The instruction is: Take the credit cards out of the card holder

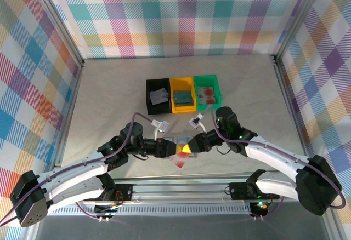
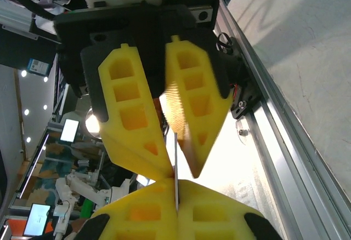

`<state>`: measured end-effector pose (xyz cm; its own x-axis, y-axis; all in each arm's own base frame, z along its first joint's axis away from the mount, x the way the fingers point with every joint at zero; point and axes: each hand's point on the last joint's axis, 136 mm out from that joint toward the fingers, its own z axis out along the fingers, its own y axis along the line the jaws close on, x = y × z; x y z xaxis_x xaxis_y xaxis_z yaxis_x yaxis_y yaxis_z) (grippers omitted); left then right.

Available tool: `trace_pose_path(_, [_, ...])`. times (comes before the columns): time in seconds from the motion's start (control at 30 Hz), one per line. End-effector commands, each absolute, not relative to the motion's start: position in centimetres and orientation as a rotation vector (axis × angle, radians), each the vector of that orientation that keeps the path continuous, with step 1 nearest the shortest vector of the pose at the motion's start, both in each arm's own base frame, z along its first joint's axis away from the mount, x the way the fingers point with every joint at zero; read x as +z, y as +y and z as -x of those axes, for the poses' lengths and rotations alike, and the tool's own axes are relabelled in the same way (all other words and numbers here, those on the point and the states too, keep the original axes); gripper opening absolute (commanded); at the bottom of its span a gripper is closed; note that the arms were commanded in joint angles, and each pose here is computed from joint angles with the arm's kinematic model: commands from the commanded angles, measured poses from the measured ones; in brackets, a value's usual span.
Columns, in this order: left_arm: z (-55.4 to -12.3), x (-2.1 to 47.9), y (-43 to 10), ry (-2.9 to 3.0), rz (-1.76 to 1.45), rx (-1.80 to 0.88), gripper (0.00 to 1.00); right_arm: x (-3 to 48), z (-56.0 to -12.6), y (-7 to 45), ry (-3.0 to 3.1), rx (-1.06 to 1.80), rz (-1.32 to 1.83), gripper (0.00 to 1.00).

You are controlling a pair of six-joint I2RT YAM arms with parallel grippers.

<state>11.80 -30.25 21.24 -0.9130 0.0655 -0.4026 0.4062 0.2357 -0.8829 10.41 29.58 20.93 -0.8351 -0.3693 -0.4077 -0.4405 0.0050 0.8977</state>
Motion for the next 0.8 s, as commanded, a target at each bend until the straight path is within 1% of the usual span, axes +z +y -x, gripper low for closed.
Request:
trace_pose_path(0.0, [-12.1,23.0,-30.9,2.167,-0.472,-1.736,0.13,22.3,-9.1,30.1,2.113,2.035,1.021,0.00])
trace_pose_path(0.1, [-12.1,23.0,-30.9,2.169,-0.473,-1.739,0.02,22.2,-9.1,30.2,2.124,2.025,1.014,0.00])
trace_pose_path(0.13, [-12.1,23.0,-30.9,2.170,-0.472,-1.739,0.00,22.2,-9.2,30.2,2.126,2.021,1.014,0.00])
trace_pose_path(0.17, [-12.1,23.0,-30.9,2.171,-0.472,-1.736,0.00,22.2,-9.2,30.1,2.126,2.019,1.016,0.02])
trace_pose_path(0.3, [-12.7,22.6,-30.4,2.182,-0.423,-1.684,0.00,22.3,-9.6,30.0,2.139,1.948,0.983,0.36])
trace_pose_path(0.37, [-13.5,22.3,-29.6,2.184,-0.350,-1.619,0.00,22.3,-10.1,29.8,2.143,1.886,0.950,0.48])
trace_pose_path(0.43, [-14.7,22.1,-28.4,2.169,-0.234,-1.543,0.00,22.4,-10.9,29.4,2.153,1.829,0.893,0.57])
trace_pose_path(0.63, [-18.7,22.9,-23.4,2.000,0.181,-1.375,0.00,23.3,-13.4,27.8,2.121,1.759,0.662,0.72])
trace_pose_path(0.7, [-19.8,23.2,-22.1,1.932,0.291,-1.343,0.00,24.0,-13.9,27.6,2.078,1.777,0.588,0.74])
trace_pose_path(0.77, [-20.9,23.5,-21.2,1.863,0.372,-1.320,0.00,23.9,-15.0,27.5,2.059,1.790,0.436,0.80])
